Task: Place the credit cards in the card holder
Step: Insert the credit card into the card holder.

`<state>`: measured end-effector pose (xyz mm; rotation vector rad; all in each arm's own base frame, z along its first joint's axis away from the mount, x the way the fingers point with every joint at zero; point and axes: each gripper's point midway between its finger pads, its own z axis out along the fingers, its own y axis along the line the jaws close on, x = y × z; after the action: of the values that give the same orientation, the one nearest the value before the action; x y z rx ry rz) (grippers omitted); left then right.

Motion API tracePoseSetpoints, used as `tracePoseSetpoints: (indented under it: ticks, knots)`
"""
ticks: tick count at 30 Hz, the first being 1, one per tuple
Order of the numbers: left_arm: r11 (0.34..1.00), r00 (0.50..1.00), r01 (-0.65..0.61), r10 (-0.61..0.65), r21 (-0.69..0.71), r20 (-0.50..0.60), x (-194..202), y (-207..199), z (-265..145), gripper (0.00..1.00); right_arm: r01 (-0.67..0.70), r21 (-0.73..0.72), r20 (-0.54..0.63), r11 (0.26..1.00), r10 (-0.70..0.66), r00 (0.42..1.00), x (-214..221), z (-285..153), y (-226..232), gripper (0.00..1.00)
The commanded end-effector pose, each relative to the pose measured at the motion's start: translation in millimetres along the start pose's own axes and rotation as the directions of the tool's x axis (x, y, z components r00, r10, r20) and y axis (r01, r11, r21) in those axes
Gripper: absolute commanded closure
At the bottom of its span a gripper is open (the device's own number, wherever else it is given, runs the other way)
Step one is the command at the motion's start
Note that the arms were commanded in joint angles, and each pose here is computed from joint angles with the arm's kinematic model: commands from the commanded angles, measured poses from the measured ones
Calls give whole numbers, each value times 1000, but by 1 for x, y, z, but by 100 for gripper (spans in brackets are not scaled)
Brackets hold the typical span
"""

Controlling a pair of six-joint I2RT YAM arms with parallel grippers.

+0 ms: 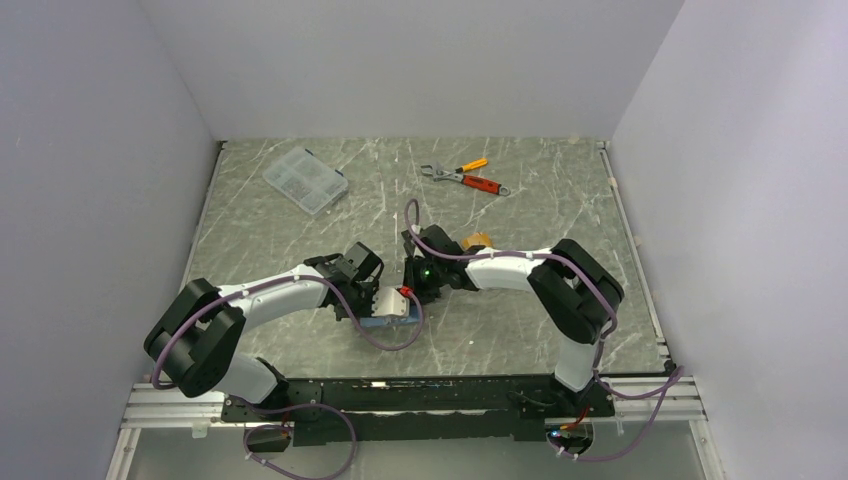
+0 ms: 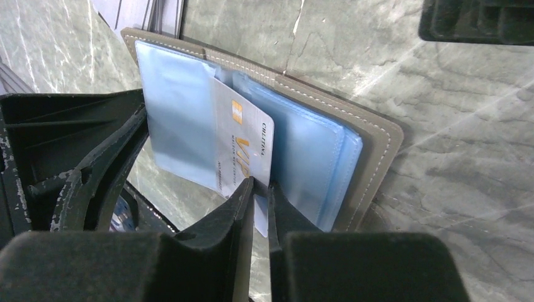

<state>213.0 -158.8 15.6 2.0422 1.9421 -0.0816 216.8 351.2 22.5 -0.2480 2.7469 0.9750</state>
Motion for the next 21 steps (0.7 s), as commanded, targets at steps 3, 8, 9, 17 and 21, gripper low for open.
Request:
tracePoseSetpoints:
  ticks: [3, 8, 9, 17, 21]
  knots:
    - [999, 1000, -20, 20, 32, -18, 8, -9, 12, 80, -4, 157, -89, 988, 18, 996, 31, 16, -33, 100]
    - [999, 999, -23, 24, 36, -22, 9, -10, 12, 81, -20, 185, -53, 983, 30, 998, 26, 19, -37, 100]
    - [999, 999, -23, 24, 38, -22, 9, -11, 12, 81, -25, 186, -45, 982, 34, 998, 24, 20, -37, 100]
    - [999, 1000, -26, 26, 44, -17, 8, -13, 11, 82, -81, 241, -10, 967, 85, 996, 23, 27, -50, 100]
    - [999, 999, -29, 30, 42, -21, 8, -12, 12, 82, -50, 212, -43, 976, 61, 997, 25, 34, -42, 100]
